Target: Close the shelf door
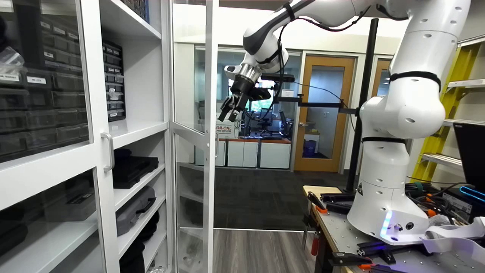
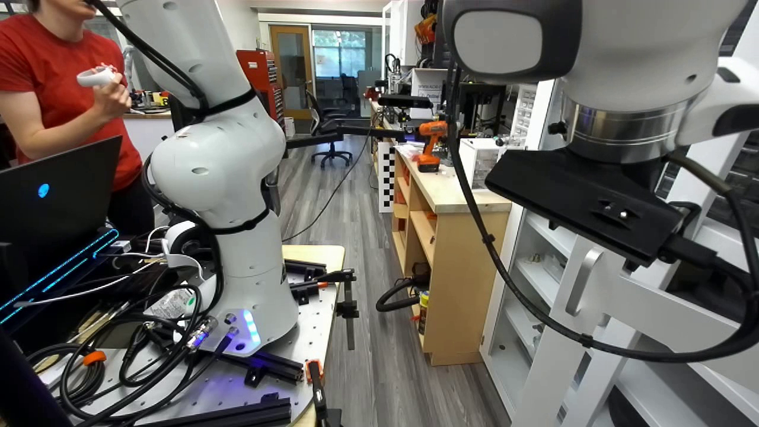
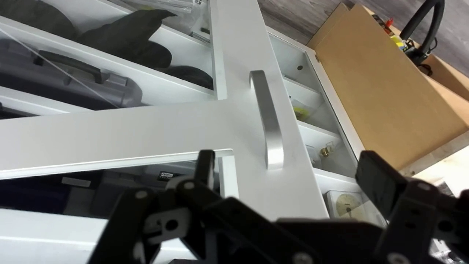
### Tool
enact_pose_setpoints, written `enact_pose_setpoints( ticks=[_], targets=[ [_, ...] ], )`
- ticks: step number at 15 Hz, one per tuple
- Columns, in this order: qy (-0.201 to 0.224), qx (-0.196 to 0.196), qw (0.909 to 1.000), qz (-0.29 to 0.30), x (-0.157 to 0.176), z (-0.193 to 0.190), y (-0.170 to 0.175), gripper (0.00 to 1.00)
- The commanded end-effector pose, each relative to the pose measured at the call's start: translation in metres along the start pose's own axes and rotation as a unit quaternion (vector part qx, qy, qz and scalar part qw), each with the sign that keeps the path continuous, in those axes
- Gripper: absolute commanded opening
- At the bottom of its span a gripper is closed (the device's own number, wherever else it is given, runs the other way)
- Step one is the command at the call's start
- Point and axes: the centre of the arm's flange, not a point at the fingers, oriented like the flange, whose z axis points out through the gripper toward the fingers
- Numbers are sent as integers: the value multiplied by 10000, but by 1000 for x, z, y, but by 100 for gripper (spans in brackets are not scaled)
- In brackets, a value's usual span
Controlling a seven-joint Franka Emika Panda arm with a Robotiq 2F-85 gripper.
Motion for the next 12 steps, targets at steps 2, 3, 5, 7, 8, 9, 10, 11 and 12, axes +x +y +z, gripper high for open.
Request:
enact_pose_setpoints(
  ticks=[2,3,5,7,8,9,10,11,12],
  targets=[
    [135,-169,9995,-217,-16,17,4,100],
    [129,-167,9996,-212,-18,22,5,100],
    [144,-155,9995,-219,-22,29,5,100],
    [170,-101,9996,-226,-24,37,5,100],
    [187,-77,9995,-229,-25,40,4,100],
    [207,-38,9995,-232,-26,44,3,100],
    [225,-11,9995,-229,-26,48,3,100],
    [246,25,9994,-228,-26,51,3,100],
    [261,53,9994,-229,-26,54,3,100]
  ],
)
